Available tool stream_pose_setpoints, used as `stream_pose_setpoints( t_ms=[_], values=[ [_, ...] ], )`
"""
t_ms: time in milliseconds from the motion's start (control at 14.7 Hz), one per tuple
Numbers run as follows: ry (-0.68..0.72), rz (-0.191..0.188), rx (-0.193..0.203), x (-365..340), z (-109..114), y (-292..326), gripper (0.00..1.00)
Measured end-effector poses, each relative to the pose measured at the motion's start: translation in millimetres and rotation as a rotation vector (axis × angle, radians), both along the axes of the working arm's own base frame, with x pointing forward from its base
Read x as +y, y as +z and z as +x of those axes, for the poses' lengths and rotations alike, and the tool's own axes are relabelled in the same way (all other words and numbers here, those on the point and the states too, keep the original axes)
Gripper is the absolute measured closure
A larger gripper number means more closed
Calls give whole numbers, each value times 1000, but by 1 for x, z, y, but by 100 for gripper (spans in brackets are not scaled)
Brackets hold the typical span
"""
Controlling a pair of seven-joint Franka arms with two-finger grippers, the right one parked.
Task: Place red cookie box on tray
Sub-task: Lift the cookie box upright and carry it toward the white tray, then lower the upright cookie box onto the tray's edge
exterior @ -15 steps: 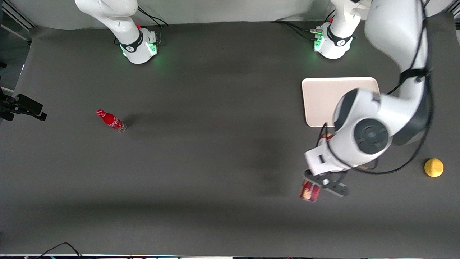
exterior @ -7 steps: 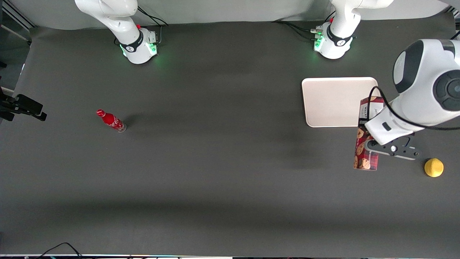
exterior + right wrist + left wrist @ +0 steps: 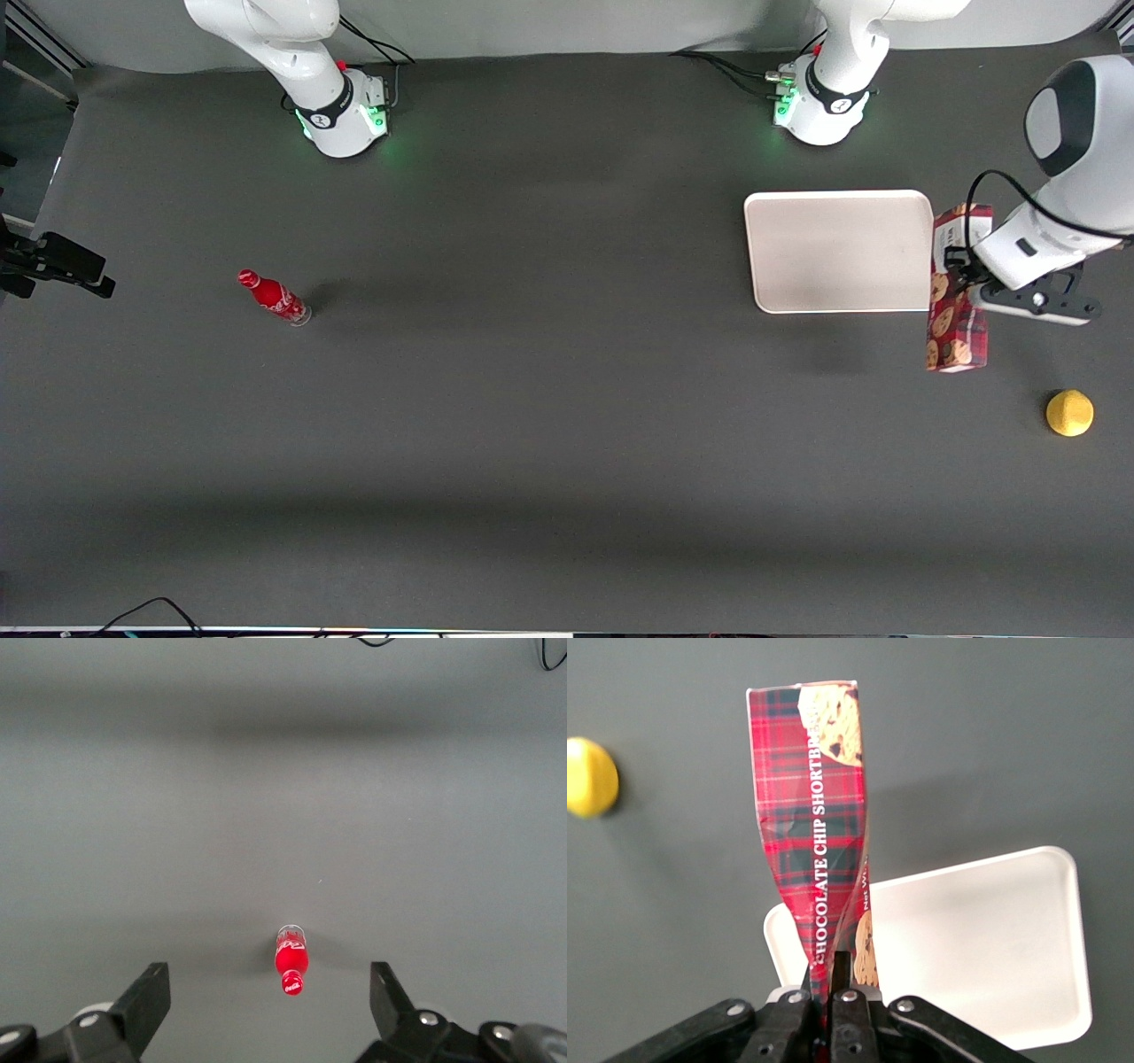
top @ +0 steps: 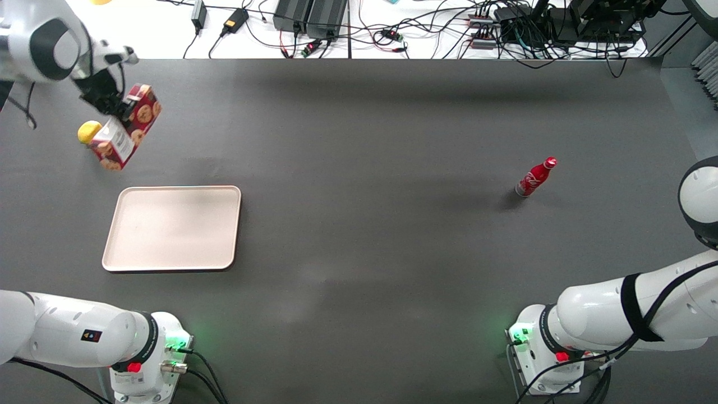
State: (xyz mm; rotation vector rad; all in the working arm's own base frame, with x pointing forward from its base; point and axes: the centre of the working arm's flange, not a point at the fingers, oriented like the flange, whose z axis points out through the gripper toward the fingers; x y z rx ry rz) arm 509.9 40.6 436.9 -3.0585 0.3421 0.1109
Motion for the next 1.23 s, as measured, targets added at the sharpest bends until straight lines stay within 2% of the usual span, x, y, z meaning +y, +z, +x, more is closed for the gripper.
stream_pose_setpoints(
  t_ms=[273, 409, 614, 750, 886, 1227],
  values=[
    [39, -47, -4, 56, -53, -49, 94],
    [64, -64, 6, 68, -79, -77, 94],
    [87, -69, -27, 77, -115, -116, 94],
    [104, -72, -30, 80, -136, -139, 94],
    [108, -74, -39, 84, -151, -152, 94],
    [108, -86, -89, 123, -175, -170, 94]
  ],
)
